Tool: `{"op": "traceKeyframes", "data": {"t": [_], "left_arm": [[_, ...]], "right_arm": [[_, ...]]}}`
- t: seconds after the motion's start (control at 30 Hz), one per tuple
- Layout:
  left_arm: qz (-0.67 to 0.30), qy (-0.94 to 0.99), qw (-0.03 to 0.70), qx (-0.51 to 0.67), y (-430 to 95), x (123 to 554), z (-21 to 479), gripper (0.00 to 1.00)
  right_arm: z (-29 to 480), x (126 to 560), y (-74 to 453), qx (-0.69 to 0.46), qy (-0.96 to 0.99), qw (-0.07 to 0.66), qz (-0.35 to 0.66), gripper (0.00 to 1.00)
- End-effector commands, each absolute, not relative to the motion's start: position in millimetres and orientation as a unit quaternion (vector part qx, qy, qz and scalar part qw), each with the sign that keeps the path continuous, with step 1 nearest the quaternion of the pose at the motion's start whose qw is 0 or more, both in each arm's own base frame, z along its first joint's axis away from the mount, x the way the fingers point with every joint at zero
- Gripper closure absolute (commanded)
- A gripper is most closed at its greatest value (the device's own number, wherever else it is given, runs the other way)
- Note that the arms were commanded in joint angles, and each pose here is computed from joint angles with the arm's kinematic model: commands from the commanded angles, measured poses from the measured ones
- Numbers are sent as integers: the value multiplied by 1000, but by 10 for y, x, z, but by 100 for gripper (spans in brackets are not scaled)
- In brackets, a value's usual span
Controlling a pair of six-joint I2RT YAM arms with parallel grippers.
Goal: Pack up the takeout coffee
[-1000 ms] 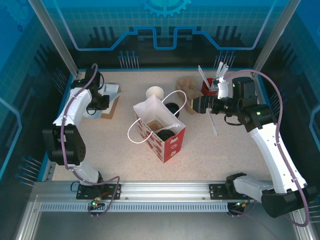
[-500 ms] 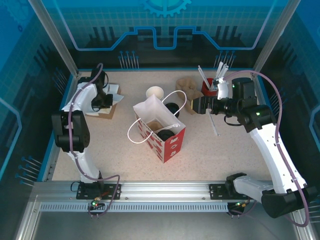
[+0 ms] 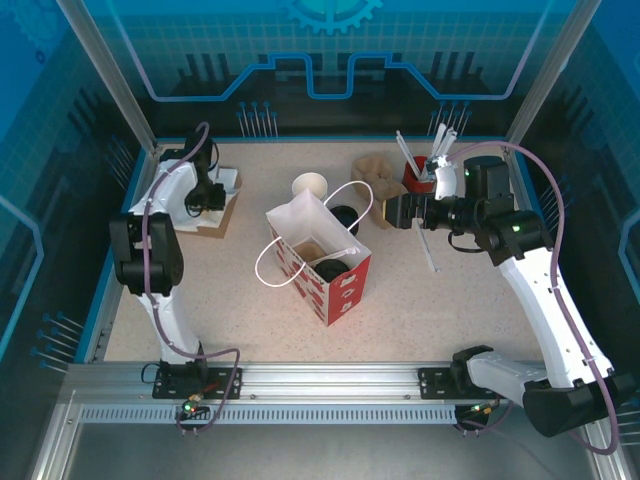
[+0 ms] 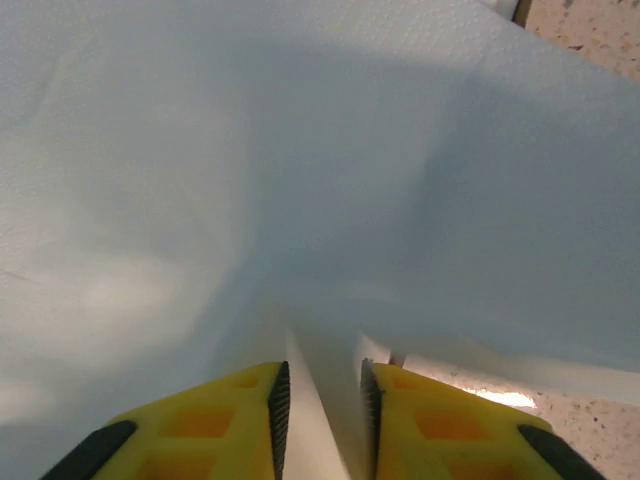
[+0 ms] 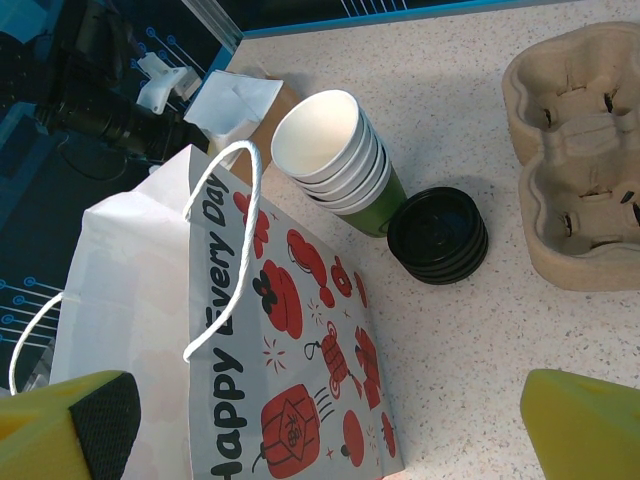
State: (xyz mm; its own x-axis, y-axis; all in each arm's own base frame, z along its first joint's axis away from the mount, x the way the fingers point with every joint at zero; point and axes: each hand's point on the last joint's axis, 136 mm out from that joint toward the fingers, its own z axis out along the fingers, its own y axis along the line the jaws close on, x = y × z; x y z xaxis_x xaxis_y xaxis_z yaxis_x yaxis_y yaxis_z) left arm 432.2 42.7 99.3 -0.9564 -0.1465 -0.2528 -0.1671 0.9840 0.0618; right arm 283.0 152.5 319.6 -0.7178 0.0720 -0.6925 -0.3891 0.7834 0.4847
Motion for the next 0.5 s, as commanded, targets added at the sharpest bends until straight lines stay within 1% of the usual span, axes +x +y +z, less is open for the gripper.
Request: {"op": "traceKeyframes", "data": {"t": [0.0, 0.13, 0.2, 0.23, 0.37, 0.47], "left_arm": [[62, 987, 131, -75, 510, 4384, 1056, 64], [76, 986, 125, -74, 560, 4377, 1026, 60], [78, 987, 121, -72, 563, 4377, 993, 60], [76, 987, 120, -71, 559, 4379, 981, 63], [77, 987, 124, -72, 561, 4376, 1027, 80], [81, 985, 134, -72, 573, 4369, 1134, 87]], "right_arm": [[3210, 2857, 1480, -89, 870, 371, 313, 0], [3209, 2862, 1483, -89, 870, 371, 313, 0], [3209, 2863, 1483, -90, 870, 371, 313, 0], [3211, 2862, 1486, -90, 870, 371, 313, 0], [3217, 2865, 1482, -91, 870, 371, 313, 0], [3226, 2871, 1485, -91, 869, 372, 313, 0]]}}
